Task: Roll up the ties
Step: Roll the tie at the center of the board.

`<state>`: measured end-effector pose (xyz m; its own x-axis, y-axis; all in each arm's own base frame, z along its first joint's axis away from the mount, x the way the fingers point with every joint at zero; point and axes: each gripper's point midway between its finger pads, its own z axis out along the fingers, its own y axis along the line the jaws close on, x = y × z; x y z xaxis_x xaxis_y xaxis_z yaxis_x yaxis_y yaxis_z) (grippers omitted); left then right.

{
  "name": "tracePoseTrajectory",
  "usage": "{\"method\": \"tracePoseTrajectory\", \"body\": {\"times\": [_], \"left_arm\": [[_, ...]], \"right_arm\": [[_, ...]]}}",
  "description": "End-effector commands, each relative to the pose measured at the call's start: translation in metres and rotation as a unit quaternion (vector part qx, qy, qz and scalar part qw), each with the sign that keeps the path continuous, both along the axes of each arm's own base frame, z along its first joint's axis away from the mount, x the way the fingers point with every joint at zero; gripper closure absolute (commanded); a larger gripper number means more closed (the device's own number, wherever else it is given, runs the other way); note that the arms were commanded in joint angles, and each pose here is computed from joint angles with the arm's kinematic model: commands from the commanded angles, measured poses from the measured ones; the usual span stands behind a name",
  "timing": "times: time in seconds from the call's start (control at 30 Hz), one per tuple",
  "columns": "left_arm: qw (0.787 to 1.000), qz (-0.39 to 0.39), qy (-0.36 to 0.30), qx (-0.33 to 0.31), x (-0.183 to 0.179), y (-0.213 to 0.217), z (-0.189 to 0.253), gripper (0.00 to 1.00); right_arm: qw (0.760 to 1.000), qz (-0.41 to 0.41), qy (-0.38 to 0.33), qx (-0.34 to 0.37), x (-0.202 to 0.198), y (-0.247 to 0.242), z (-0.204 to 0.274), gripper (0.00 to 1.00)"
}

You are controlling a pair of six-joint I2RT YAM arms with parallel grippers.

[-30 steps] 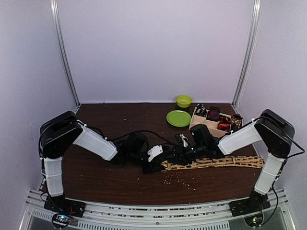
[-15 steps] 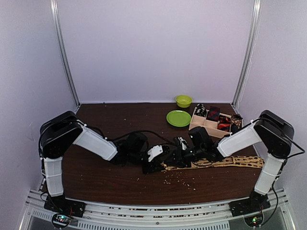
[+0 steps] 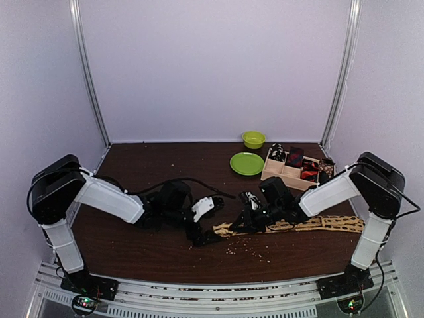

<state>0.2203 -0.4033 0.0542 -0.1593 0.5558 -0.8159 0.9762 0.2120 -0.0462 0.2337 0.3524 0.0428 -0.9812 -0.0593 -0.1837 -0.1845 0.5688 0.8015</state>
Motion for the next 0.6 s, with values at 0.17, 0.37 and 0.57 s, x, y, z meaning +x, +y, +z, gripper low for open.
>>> {"method": "tracePoseTrajectory", "body": {"times": [0.17, 0.37, 0.57], "left_arm": [[0.985, 0.116, -0.046, -0.117, 0.034, 0.007, 0.068, 0.02], [0.995, 0.045, -0.023, -0.085, 0.02, -0.01, 0.044, 0.02], [0.998, 0.0, -0.017, -0.064, 0.011, -0.024, 0.006, 0.02]], "right_arm": [[1.0, 0.0, 0.002, -0.02, 0.003, -0.007, -0.011, 1.0], [1.0, 0.005, 0.007, -0.021, 0.003, -0.008, -0.013, 1.0], [1.0, 0.01, 0.011, -0.025, 0.003, -0.008, -0.016, 1.0]]}}
